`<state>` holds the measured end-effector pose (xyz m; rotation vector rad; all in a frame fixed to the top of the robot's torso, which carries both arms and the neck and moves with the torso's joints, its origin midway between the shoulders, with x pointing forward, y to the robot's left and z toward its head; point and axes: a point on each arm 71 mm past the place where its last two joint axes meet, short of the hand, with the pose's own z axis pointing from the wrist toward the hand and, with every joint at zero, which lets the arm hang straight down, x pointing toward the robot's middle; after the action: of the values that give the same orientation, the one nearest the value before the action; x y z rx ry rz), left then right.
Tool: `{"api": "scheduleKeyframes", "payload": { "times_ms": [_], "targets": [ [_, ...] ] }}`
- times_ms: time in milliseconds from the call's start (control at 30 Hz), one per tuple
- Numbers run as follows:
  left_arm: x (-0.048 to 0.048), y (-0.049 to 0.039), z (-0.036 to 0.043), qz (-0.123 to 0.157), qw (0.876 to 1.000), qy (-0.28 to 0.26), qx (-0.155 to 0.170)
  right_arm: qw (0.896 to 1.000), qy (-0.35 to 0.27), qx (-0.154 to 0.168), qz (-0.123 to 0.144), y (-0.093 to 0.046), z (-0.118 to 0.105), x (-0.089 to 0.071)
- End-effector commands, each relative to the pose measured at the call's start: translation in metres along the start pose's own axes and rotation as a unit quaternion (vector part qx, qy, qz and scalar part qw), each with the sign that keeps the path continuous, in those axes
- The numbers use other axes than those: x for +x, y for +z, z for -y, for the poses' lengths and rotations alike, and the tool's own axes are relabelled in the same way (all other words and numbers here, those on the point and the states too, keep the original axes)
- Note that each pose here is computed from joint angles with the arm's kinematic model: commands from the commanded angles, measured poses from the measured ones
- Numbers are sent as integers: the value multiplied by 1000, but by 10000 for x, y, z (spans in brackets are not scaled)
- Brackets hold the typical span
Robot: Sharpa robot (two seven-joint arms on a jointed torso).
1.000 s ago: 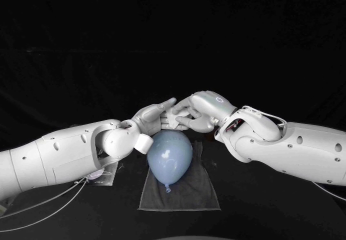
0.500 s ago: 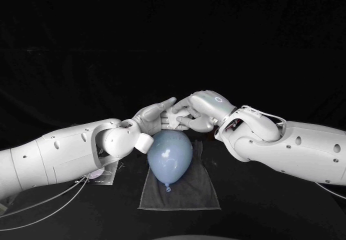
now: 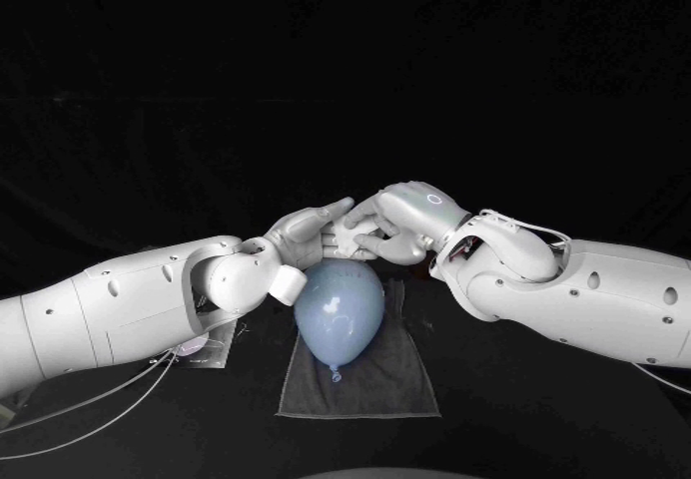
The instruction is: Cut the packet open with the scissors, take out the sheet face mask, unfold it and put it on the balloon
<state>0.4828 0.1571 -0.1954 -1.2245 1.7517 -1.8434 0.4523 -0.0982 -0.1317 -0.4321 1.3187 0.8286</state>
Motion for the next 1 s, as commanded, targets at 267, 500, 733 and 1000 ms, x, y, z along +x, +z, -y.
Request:
{"api": "scheduleKeyframes", "payload": {
  "times_ms": [267,500,733,1000],
  "targets": [
    [42,10,16,-16,1000,-6,5,1000,-19,3,-4,-12,15,4],
    [37,9,16,-15,1000,-5,5,1000,-18,0,12,-18,10,-20],
    [21,6,17,-12,1000,-5,4,1000,-16,-8,25,-28,-11,-39],
    [3,3,19,-8,1000,-3,4,999,-11,-16,31,-55,-34,-53]
  ]
}}
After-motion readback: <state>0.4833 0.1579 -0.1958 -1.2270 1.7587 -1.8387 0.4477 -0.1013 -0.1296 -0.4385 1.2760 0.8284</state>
